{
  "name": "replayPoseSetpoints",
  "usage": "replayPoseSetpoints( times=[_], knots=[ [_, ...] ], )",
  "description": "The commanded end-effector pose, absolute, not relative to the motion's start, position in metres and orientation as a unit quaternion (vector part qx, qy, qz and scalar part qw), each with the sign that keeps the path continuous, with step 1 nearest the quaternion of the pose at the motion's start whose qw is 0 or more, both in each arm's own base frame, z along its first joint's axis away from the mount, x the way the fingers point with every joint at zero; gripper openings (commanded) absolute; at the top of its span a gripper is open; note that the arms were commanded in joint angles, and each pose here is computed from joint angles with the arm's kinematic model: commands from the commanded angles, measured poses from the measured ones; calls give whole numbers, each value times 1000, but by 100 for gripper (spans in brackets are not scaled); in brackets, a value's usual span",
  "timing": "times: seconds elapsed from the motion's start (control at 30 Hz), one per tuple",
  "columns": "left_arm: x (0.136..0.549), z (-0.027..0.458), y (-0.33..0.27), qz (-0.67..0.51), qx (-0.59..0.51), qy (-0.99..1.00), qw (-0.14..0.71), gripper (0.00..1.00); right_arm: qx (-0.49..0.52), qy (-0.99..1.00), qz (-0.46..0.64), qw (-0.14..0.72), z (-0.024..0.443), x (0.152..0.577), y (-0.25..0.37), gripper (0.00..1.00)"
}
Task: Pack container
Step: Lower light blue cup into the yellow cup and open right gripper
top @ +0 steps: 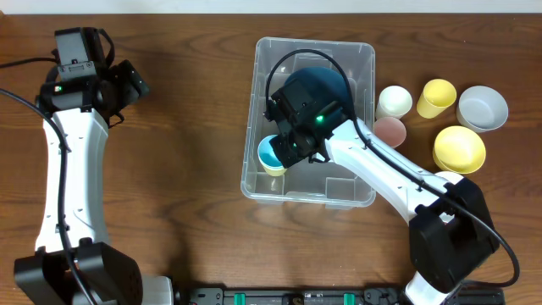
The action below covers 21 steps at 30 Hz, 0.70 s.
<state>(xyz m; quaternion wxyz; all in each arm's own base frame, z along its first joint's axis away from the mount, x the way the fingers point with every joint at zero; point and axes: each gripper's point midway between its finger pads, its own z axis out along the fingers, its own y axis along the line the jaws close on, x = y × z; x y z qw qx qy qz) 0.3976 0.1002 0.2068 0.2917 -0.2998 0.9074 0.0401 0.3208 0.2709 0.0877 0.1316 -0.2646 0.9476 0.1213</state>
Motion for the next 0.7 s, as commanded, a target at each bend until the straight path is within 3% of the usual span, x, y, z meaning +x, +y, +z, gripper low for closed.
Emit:
replayPoseSetpoints(
  times=[0.0,0.23,0.37,0.47,0.67],
  knots=[
    [397,213,104,46,-302,904,299,98,-262,950,122,118,79,316,272,45],
    [397,213,104,46,-302,904,299,98,-259,954,115,99,63,314,271,47],
    [397,213,104,46,-302,904,299,98,-258,955,114,96,61,314,271,37],
    [397,213,104,46,-302,904,299,98,-258,955,113,95,61,314,271,24],
    [397,213,104,46,-302,904,299,98,-258,957,108,76,61,306,266,17]
  ],
)
